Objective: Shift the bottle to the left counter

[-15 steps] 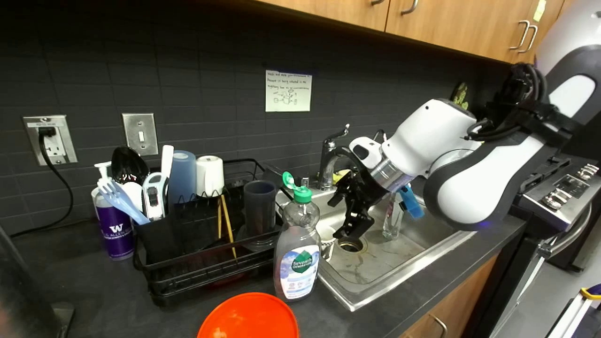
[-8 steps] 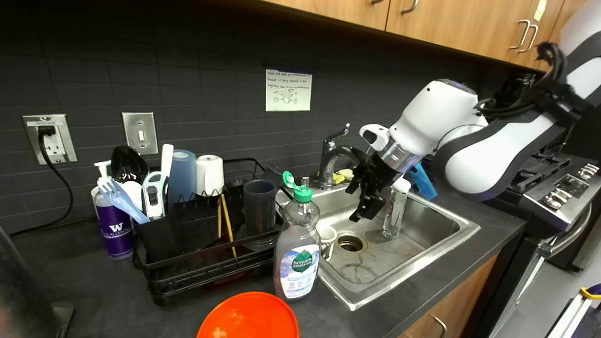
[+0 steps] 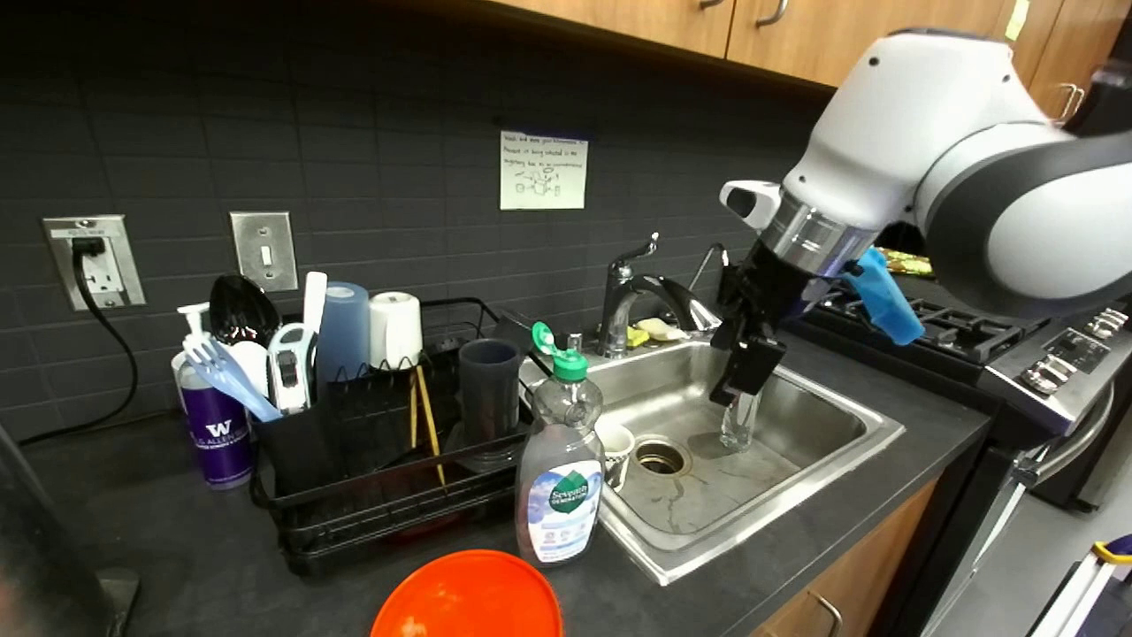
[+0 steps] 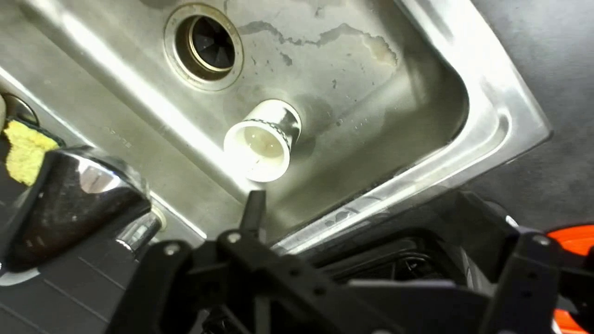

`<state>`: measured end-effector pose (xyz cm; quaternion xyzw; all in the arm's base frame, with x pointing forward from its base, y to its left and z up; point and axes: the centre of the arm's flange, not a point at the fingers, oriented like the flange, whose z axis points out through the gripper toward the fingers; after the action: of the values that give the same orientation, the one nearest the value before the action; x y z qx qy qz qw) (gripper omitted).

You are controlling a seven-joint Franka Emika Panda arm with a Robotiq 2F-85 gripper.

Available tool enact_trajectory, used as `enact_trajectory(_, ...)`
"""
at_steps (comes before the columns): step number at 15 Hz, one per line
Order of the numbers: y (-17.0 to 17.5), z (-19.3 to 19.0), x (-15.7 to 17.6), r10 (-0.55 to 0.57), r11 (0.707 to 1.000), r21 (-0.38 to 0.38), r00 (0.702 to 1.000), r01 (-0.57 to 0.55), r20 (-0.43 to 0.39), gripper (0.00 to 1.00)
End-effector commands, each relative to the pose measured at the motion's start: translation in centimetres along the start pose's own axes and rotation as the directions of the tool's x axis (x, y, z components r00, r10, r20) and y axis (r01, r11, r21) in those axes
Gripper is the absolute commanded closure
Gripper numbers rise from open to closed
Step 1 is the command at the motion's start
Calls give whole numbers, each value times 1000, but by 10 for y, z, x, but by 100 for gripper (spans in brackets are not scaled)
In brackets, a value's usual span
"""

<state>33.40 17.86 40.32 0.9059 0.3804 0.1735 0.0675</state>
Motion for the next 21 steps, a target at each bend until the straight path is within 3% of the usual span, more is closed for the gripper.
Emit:
enact_trajectory(1,-13,-35,-22,113,993,-42,993,-111,44,0)
enact_trajectory(6,2,-47,-31,234,971,-85,966,-225,115,0)
enact_trajectory(15,43,-57,-56,399,917,-101,885,-386,242,0)
enact_trajectory(21,63,-75,-71,537,838,-86,784,-539,311,0)
